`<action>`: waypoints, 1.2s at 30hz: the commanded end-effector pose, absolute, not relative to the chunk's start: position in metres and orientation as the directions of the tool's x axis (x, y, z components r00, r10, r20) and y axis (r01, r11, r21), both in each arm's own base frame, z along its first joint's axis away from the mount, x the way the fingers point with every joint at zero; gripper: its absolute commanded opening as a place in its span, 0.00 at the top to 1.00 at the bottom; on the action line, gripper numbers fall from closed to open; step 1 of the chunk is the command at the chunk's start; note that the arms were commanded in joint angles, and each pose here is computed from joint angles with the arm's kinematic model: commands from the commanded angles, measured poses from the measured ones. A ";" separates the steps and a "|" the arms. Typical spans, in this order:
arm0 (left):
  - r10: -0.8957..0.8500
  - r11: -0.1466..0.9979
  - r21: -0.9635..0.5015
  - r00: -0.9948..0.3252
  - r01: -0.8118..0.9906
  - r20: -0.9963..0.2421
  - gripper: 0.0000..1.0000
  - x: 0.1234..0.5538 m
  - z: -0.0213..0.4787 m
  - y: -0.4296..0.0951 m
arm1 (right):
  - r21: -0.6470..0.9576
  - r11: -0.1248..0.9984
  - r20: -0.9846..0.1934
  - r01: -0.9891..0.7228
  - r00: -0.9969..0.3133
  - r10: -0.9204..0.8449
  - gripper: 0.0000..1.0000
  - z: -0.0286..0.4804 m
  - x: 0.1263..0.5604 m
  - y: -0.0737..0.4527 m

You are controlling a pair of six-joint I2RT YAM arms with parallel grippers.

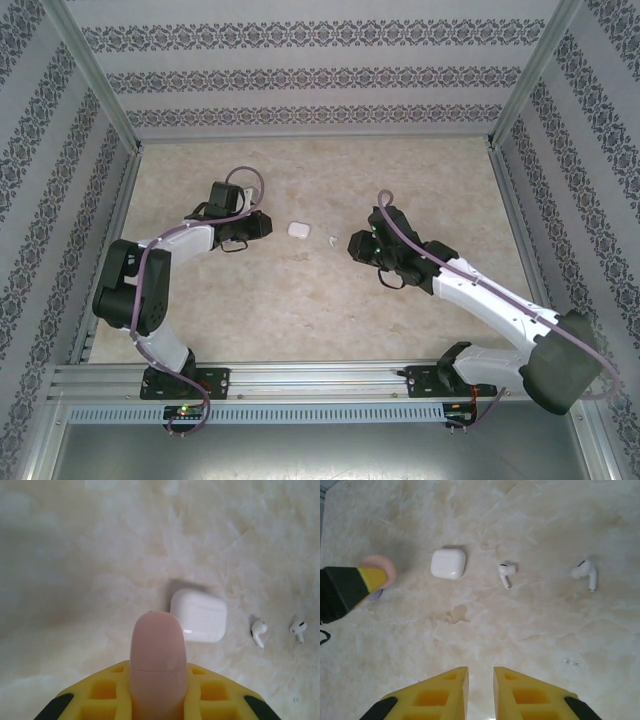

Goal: Insert the wireless bluetooth earbuds into the charging case

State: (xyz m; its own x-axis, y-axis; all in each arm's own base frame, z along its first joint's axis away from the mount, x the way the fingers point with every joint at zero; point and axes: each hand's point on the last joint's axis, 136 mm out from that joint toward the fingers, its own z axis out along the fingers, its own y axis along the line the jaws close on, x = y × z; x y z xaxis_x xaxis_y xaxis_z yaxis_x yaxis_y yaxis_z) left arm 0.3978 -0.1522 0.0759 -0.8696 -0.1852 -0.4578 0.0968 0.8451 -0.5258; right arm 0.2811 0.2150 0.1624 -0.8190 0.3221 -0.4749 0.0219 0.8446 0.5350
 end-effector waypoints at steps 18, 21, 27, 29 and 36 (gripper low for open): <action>-0.193 0.904 -0.424 -0.939 -0.057 -0.285 0.68 0.392 0.029 -0.125 | 0.499 0.863 -0.530 -0.081 -0.816 0.230 0.47 0.190 0.311 0.268; -0.188 0.916 -0.398 -0.936 -0.057 -0.297 0.61 0.391 0.032 -0.120 | 0.489 0.868 -0.532 -0.082 -0.817 0.222 0.41 0.190 0.314 0.271; -0.182 0.930 -0.364 -0.927 -0.054 -0.328 0.53 0.394 0.045 -0.112 | 0.461 0.886 -0.532 -0.059 -0.817 0.223 0.33 0.186 0.322 0.274; -0.176 0.932 -0.360 -0.920 -0.042 -0.349 0.49 0.395 0.054 -0.112 | 0.436 0.899 -0.530 -0.038 -0.818 0.223 0.32 0.182 0.325 0.273; -0.173 0.933 -0.359 -0.878 0.000 -0.447 0.48 0.404 0.106 -0.110 | 0.364 0.930 -0.506 0.051 -0.828 0.243 0.30 0.160 0.340 0.272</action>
